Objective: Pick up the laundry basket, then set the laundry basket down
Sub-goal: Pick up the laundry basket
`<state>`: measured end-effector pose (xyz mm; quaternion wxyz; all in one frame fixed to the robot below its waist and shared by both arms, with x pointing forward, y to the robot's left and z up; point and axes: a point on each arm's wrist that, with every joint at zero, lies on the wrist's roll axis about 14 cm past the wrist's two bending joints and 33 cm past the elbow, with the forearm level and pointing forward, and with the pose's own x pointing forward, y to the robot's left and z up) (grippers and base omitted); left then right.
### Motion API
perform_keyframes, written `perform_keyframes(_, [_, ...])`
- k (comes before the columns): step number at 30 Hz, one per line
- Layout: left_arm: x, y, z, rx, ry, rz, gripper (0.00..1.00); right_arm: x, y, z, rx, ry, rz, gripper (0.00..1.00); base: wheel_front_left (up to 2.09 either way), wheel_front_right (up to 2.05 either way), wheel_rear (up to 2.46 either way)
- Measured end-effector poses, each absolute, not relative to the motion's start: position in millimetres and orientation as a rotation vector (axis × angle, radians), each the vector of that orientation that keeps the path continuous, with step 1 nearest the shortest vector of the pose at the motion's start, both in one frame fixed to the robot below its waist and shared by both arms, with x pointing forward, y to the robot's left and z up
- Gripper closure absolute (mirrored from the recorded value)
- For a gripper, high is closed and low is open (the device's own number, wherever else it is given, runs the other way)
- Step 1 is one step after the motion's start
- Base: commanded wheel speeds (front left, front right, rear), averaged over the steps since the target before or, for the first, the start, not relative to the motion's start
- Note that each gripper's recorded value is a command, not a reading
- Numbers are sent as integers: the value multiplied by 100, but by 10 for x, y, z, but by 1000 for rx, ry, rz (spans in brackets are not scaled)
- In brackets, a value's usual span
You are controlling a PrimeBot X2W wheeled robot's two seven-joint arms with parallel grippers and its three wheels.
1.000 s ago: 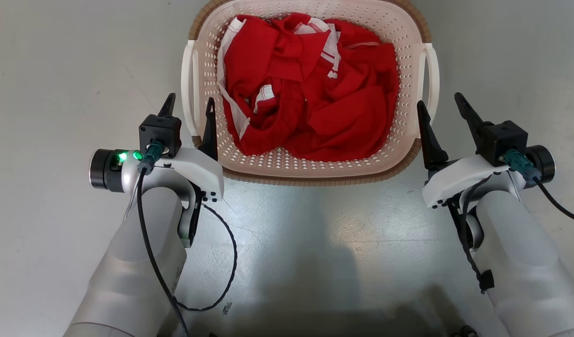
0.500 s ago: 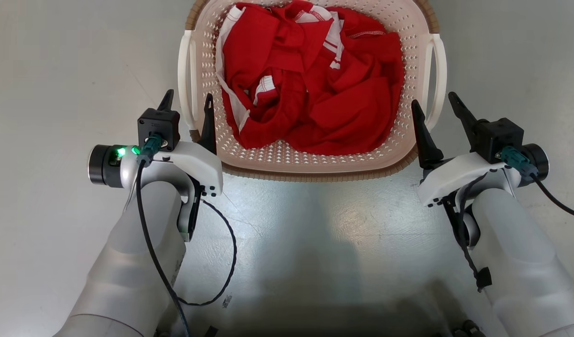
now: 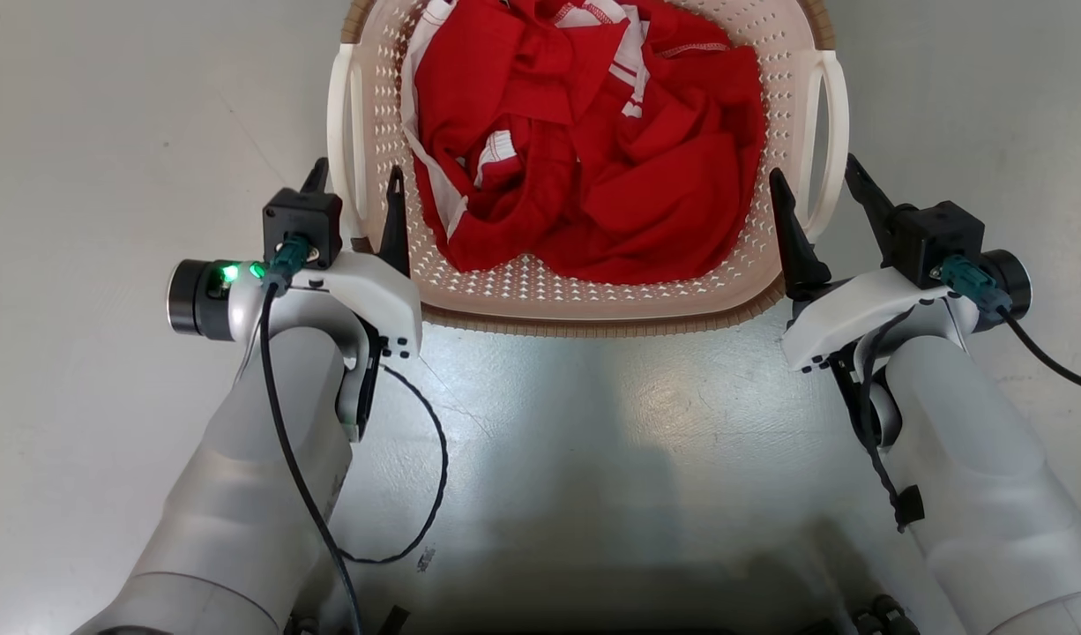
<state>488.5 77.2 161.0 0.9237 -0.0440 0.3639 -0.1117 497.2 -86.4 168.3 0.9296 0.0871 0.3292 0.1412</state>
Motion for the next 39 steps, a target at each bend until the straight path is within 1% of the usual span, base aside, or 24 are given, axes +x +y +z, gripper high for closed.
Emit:
perform_keyframes(6, [4941, 746, 1595, -95, 746, -230, 0, 4974, -867, 1642, 183, 684, 286, 0, 0, 0, 0])
perform_keyframes(23, [4892, 712, 1482, -108, 781, -229, 0, 4903, -861, 1521, 199, 719, 280, 0, 0, 0, 0])
perform_keyframes(33, [4923, 710, 1437, -109, 785, -229, 0, 4857, -805, 1451, 200, 735, 298, 0, 0, 0, 0])
perform_keyframes(39, [4898, 714, 1407, -105, 793, -229, 0, 4913, -771, 1457, 202, 724, 308, 0, 0, 0, 0])
